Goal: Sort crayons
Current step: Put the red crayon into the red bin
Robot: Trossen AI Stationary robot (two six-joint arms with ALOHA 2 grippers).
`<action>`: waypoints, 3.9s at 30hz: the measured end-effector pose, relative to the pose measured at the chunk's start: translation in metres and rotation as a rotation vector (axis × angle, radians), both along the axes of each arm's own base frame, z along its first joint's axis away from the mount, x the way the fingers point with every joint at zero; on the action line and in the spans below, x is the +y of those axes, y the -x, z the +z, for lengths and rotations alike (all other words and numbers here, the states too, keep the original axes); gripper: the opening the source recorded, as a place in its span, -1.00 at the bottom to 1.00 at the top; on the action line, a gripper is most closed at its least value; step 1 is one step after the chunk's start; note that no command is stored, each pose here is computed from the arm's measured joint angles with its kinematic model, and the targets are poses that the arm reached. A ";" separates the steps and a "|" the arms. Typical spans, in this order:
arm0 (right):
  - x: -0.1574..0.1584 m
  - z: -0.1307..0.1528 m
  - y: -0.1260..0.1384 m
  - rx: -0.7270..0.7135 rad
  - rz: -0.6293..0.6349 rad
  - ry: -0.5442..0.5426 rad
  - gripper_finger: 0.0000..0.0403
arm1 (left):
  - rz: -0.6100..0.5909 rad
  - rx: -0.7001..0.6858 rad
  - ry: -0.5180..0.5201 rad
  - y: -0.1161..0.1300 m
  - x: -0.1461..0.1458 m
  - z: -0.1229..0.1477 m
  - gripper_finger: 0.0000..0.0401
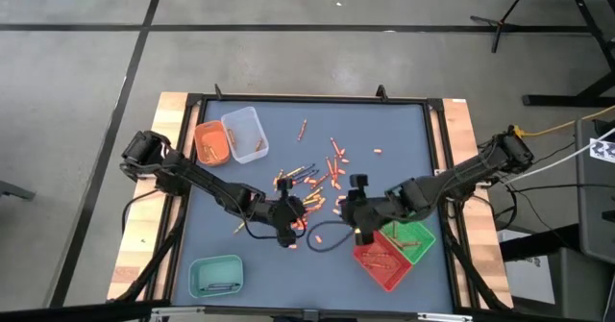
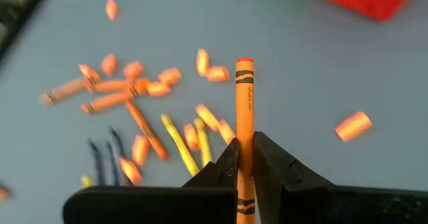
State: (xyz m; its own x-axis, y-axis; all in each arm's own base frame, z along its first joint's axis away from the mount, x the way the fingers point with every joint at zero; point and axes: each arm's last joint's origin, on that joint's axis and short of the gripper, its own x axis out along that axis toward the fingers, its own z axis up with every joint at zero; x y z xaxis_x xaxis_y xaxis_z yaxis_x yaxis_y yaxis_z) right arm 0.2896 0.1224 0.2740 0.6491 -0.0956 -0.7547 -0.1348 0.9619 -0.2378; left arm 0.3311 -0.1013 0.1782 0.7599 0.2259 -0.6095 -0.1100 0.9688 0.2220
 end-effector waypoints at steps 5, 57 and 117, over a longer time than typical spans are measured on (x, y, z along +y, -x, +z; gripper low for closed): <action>-0.013 0.004 -0.012 -0.045 0.046 -0.009 -0.20 | -0.025 -0.109 -0.047 -0.011 0.008 0.010 -0.95; -0.032 0.006 -0.021 -0.069 0.053 -0.026 -0.68 | -0.017 -0.362 -0.015 -0.026 0.017 0.033 -0.95; 0.043 -0.013 0.048 0.523 -0.028 -0.520 -0.85 | -0.036 -0.229 -0.002 -0.021 0.017 0.021 -0.38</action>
